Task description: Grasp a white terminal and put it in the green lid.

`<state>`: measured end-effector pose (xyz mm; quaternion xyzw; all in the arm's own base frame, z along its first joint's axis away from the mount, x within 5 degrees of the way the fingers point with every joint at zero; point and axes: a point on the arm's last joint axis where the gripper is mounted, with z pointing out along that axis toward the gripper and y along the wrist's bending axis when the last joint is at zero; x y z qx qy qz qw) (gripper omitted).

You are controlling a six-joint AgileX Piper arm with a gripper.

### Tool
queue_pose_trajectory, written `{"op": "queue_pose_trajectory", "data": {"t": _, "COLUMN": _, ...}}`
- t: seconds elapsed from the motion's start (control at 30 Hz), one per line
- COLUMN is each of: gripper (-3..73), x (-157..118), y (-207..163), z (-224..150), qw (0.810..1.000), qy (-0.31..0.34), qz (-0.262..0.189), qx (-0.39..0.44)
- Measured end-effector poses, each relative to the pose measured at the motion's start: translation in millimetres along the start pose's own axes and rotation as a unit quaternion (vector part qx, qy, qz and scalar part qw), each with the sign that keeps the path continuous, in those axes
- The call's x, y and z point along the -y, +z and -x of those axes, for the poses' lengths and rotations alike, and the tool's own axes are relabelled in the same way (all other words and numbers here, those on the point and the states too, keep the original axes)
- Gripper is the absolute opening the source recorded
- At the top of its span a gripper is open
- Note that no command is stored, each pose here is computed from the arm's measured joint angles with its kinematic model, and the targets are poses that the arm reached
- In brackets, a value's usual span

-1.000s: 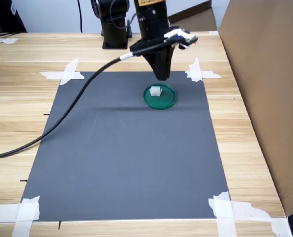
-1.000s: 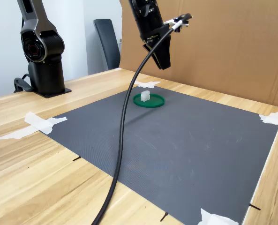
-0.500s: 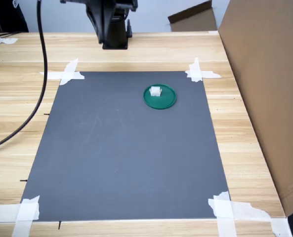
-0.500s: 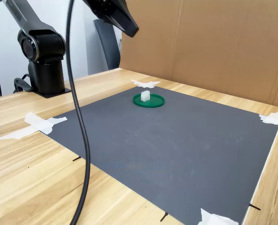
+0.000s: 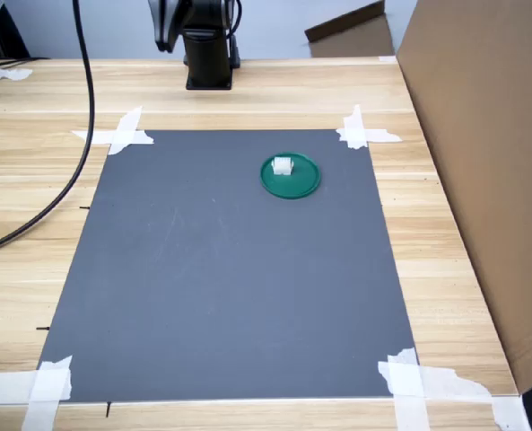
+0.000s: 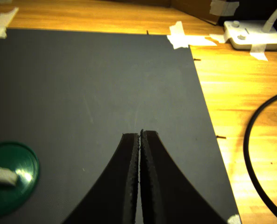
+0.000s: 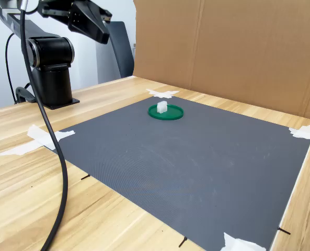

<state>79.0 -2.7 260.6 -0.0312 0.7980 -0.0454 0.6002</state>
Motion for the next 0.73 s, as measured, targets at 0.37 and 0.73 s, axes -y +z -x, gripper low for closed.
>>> {"op": "queue_pose_trajectory", "data": {"t": 0.37, "gripper": -2.6, "x": -8, "y": -6, "z": -69, "qw": 0.999, "qy": -0.042, "qz": -0.004, "qx": 0.005}}
{"op": "queue_pose_trajectory", "data": {"t": 0.73, "gripper": -2.6, "x": -9, "y": -7, "z": -78, "qw": 0.999, "qy": -0.042, "qz": -0.003, "qx": -0.003}}
